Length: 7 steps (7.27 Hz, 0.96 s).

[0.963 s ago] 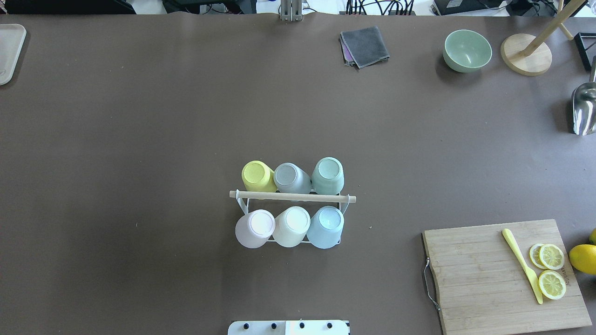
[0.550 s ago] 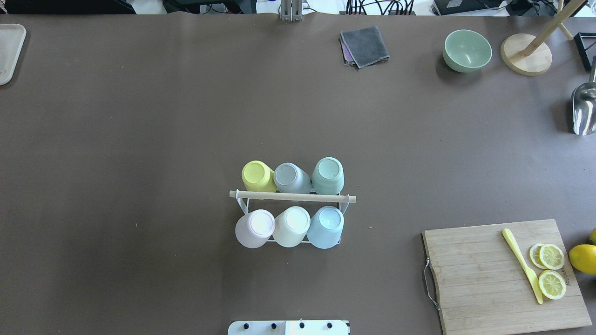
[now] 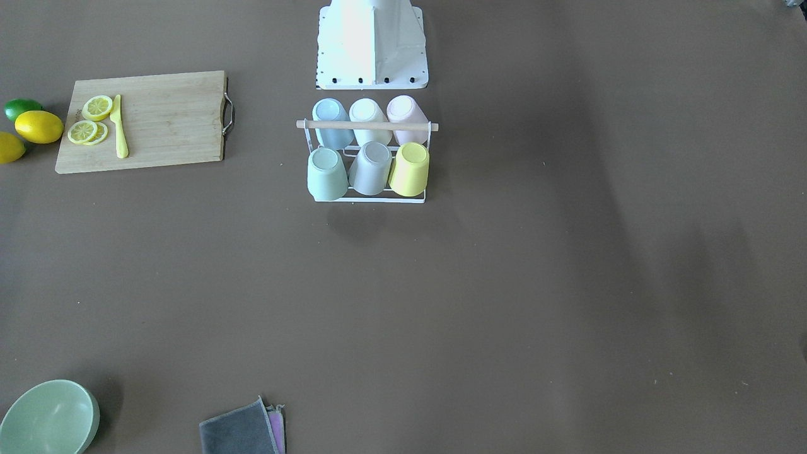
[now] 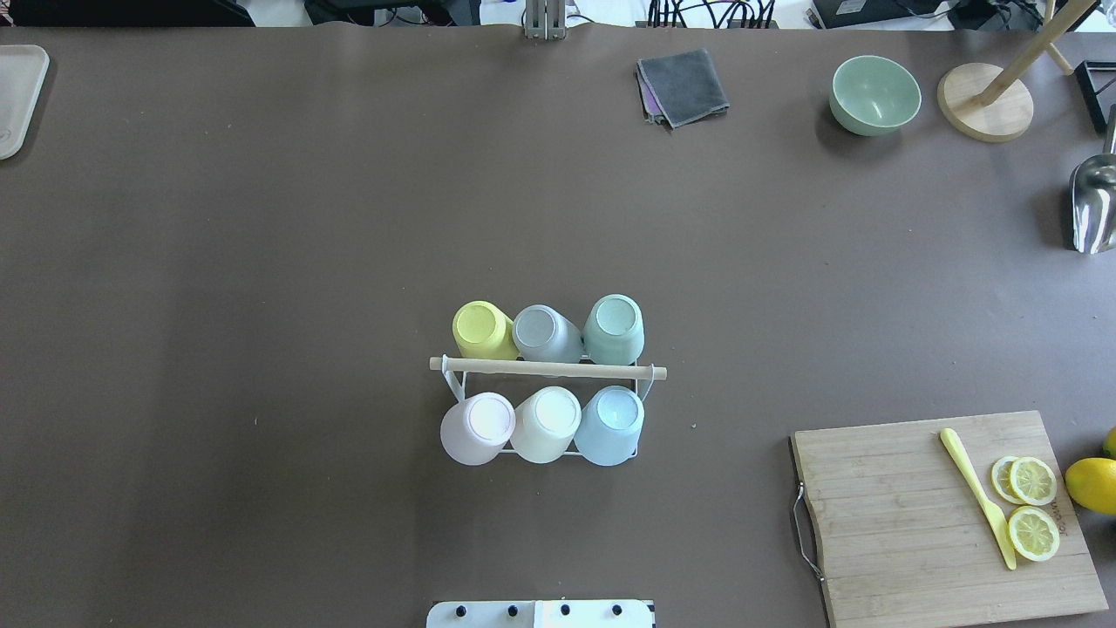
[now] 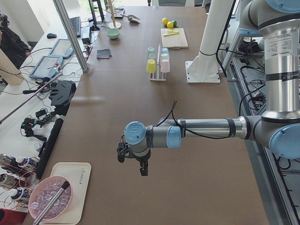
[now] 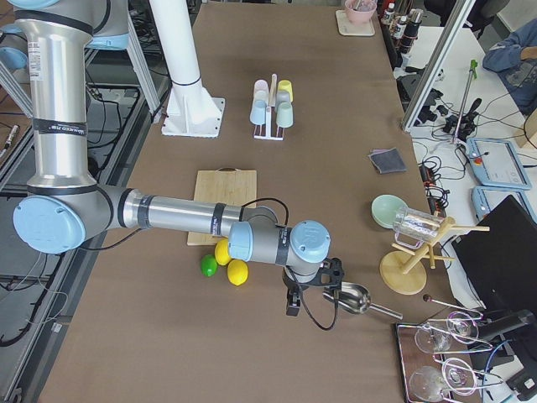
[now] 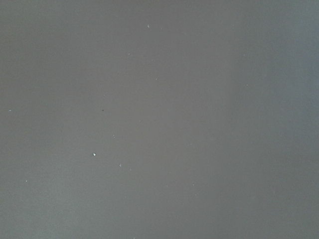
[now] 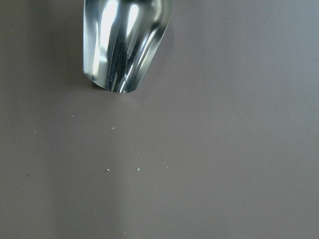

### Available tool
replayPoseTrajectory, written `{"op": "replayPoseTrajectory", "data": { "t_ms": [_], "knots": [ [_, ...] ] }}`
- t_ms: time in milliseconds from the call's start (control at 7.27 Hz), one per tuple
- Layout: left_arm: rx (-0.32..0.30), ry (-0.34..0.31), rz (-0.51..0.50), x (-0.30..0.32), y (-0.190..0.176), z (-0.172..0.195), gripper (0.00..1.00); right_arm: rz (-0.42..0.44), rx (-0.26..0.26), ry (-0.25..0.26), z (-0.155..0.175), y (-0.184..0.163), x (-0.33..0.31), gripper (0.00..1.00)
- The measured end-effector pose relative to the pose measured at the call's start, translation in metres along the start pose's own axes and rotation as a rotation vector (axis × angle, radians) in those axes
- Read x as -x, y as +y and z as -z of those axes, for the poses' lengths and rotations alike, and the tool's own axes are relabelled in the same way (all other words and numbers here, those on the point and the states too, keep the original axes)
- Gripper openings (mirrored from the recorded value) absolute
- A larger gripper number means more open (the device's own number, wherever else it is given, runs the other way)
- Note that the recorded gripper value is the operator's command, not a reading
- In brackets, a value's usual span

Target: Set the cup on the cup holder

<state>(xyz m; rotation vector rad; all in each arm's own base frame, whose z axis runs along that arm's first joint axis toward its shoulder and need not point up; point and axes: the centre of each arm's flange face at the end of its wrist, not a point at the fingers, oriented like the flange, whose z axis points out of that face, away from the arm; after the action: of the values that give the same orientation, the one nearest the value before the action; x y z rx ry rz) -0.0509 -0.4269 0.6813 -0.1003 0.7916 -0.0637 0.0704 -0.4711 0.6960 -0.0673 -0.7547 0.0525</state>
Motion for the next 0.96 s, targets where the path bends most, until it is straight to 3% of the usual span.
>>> {"op": "replayPoseTrajectory", "data": {
  "t_ms": [275,550,963],
  "knots": [
    [-0.012,-0.002,0.015,0.004,0.001,0.006,0.98,-0.003,0.002,0.001,-0.001,0.000,-0.001,1.00],
    [-0.062,0.004,0.060,0.023,0.010,0.027,0.98,-0.001,0.000,0.002,-0.001,0.002,-0.002,1.00],
    [-0.090,0.002,0.064,0.023,0.009,0.040,0.98,-0.003,-0.003,0.037,0.000,0.003,-0.005,1.00]
  ]
}}
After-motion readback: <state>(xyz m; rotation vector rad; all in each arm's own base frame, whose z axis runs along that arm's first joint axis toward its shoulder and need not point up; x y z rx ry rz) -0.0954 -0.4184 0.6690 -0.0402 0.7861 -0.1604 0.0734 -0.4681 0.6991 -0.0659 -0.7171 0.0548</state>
